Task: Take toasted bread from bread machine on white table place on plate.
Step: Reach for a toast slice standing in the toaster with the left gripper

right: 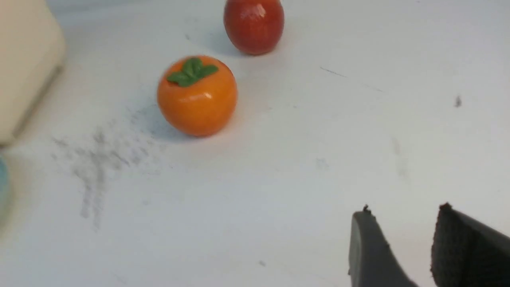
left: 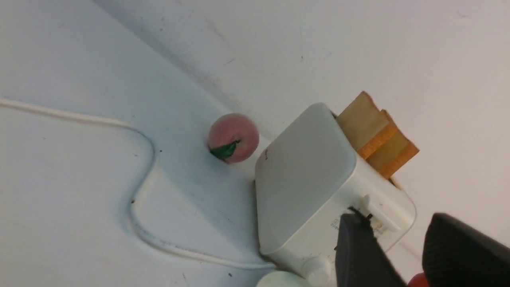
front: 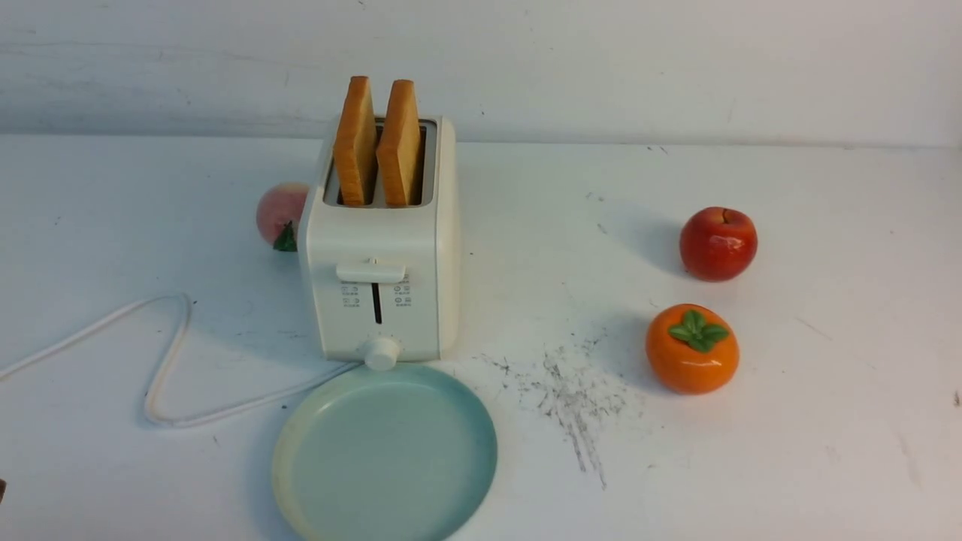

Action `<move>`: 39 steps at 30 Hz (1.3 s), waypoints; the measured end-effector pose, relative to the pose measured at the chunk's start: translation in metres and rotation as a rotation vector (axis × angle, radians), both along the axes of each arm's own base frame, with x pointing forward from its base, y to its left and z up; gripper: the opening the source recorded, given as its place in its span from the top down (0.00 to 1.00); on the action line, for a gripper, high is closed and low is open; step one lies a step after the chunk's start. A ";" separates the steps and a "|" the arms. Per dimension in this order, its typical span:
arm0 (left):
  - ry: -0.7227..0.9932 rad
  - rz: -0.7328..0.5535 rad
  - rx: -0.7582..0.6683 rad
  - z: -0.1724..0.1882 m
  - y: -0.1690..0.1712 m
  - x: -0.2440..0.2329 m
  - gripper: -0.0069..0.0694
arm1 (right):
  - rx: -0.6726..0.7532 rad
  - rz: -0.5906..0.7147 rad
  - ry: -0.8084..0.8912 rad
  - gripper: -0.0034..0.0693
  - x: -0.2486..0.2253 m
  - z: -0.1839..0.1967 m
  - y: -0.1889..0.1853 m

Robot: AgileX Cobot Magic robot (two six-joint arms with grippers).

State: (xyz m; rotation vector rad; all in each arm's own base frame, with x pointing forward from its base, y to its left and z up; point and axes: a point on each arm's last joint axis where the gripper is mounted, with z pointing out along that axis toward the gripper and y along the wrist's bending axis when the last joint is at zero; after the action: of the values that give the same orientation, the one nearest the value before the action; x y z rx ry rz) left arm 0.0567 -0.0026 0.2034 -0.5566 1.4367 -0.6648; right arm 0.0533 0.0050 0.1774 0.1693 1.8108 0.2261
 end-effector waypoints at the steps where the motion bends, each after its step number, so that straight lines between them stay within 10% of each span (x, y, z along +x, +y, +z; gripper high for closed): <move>1: 0.000 0.000 -0.003 0.000 0.000 0.000 0.60 | 0.090 -0.007 -0.024 0.62 0.001 0.002 0.001; 8: -0.008 0.001 -0.025 0.001 0.000 0.000 0.59 | 0.526 -0.058 -0.192 0.62 0.003 0.020 0.001; 16: -0.039 0.009 -0.037 0.004 0.001 0.000 0.61 | 0.535 -0.076 -0.267 0.62 0.003 0.027 -0.002; 23: -0.184 0.045 -0.052 0.020 0.005 -0.003 0.92 | 0.521 -0.094 -0.327 0.62 0.002 0.031 -0.005; 29: -0.238 0.016 -0.002 0.065 0.002 -0.015 0.93 | 0.481 -0.045 -0.294 0.62 -0.001 0.045 -0.001; 39: 0.501 -0.145 0.257 0.148 -0.010 0.029 0.93 | 0.187 0.175 0.326 0.90 0.019 0.140 0.022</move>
State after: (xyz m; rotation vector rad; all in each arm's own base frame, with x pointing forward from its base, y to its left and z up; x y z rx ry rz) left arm 0.0856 -0.0127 0.3513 -0.4345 2.0139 -0.4575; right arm 0.0721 0.0266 0.3171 0.1870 2.1304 0.5174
